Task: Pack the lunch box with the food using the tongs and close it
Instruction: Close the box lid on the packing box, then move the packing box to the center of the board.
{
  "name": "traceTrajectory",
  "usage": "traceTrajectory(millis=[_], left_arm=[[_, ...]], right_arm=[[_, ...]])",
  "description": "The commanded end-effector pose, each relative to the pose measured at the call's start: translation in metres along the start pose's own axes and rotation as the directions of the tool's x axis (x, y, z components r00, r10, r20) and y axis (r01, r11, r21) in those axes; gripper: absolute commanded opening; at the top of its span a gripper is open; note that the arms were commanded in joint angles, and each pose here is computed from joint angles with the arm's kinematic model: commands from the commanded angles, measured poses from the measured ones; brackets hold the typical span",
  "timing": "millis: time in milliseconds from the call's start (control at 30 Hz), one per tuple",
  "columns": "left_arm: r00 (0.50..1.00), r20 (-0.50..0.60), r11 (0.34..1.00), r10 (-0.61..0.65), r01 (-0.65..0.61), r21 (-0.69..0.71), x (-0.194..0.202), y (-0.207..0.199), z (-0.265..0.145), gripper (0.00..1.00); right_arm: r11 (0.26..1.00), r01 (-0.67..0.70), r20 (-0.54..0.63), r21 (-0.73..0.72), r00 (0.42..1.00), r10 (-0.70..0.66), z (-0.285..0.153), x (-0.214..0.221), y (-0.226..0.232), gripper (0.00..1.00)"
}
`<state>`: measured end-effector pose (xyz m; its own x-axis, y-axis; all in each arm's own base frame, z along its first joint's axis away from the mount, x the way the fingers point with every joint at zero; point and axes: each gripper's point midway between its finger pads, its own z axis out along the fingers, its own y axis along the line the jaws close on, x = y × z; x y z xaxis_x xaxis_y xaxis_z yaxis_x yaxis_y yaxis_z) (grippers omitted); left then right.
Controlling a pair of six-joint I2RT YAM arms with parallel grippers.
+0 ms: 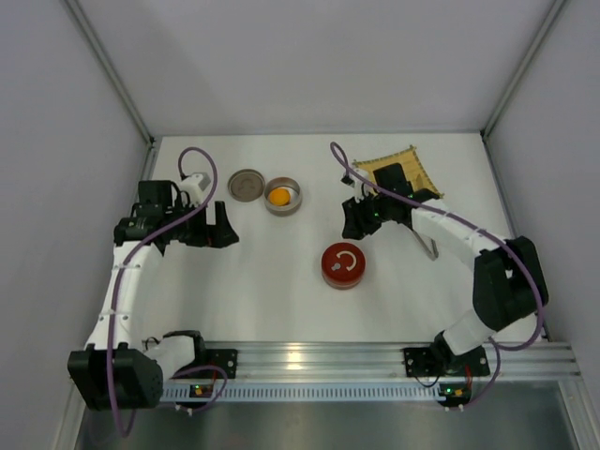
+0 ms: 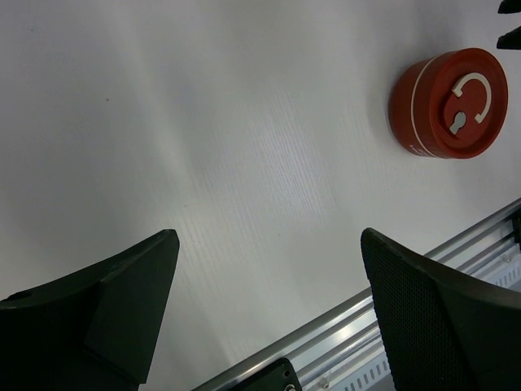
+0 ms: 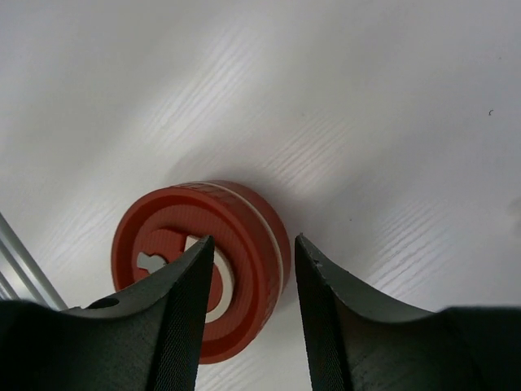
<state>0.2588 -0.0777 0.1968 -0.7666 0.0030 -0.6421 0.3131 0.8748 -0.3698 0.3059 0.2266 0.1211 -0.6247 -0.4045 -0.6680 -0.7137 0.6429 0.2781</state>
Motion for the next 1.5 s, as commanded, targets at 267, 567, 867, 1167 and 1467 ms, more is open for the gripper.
traceTrajectory(millis=[267,567,867,1167,1467], left_arm=[[0.998,0.003,0.998,0.065,-0.065,-0.025,-0.039,0.021,0.020,0.98],[0.998,0.062,0.991,0.002,0.006,-0.130,-0.088,0.064,0.065,0.97],[0.988,0.063,0.964,-0.141,0.151,-0.220,-0.120,0.125,0.146,0.88],[0.989,0.070,0.931,-0.133,0.149,-0.334,-0.136,0.168,0.200,0.77],[0.991,0.035,0.884,-0.127,0.129,-0.450,-0.128,0.204,0.225,0.68]], right_arm=[[0.990,0.046,-0.145,-0.131,0.987,-0.065,0.025,0.029,-0.010,0.47],[0.985,0.025,-0.237,-0.172,0.969,-0.066,0.018,0.074,0.000,0.29],[0.979,0.011,-0.264,-0.202,0.962,-0.066,-0.004,0.101,0.019,0.26],[0.980,0.035,-0.137,-0.194,0.989,-0.062,-0.028,0.051,0.032,0.70],[0.983,0.079,-0.033,-0.168,0.996,-0.086,-0.046,0.013,0.037,0.97]])
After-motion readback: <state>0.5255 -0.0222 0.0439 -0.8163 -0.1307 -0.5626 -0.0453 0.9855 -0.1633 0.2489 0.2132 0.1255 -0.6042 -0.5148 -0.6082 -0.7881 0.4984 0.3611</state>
